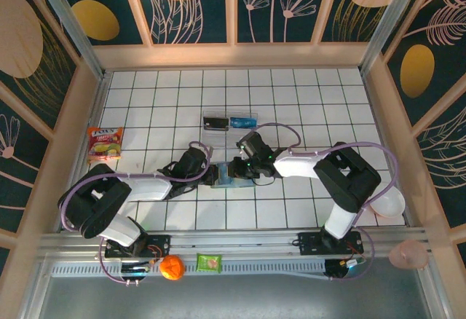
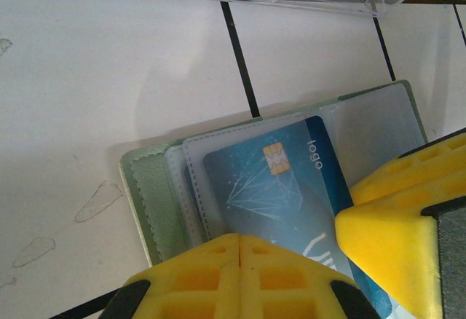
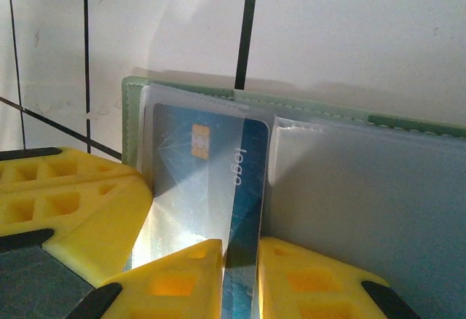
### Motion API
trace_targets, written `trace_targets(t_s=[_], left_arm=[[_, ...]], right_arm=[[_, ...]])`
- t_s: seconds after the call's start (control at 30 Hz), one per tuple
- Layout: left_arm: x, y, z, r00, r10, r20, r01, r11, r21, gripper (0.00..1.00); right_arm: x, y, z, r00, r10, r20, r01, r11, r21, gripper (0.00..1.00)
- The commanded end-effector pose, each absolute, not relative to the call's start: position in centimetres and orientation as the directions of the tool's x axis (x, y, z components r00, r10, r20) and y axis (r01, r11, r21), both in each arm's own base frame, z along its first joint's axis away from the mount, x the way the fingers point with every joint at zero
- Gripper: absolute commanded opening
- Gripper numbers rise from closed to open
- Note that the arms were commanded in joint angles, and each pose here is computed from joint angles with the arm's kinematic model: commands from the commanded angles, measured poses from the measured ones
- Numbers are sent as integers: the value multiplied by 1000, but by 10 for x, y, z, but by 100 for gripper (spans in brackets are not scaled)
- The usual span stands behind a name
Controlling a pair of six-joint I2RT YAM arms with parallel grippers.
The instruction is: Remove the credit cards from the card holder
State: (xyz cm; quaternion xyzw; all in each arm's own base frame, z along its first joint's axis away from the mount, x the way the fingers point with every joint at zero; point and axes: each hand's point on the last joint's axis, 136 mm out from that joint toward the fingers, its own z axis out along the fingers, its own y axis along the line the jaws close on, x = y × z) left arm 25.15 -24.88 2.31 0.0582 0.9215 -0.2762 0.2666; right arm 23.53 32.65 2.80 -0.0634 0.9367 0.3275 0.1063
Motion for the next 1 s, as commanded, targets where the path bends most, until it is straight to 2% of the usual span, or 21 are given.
trace_targets(t_s=[0.0, 0.2, 0.73, 0.97], left_arm=[[227, -231, -8, -903, 12, -430, 216, 876, -430, 0], [227, -230, -9, -902, 13, -431, 215, 881, -422, 0], [228, -230, -9, -900, 21, -435, 221, 882, -415, 0], [228, -231, -8, -900, 21, -436, 224, 880, -420, 0]], right_arm=[[230, 323, 18, -977, -46, -206, -164, 782, 601, 15], [229, 316, 17, -978, -23, -206, -145, 788, 598, 0], [229, 280, 20, -972, 48, -229, -90, 828, 553, 0], [234, 273, 35, -958, 21, -286, -139, 839, 525, 0]])
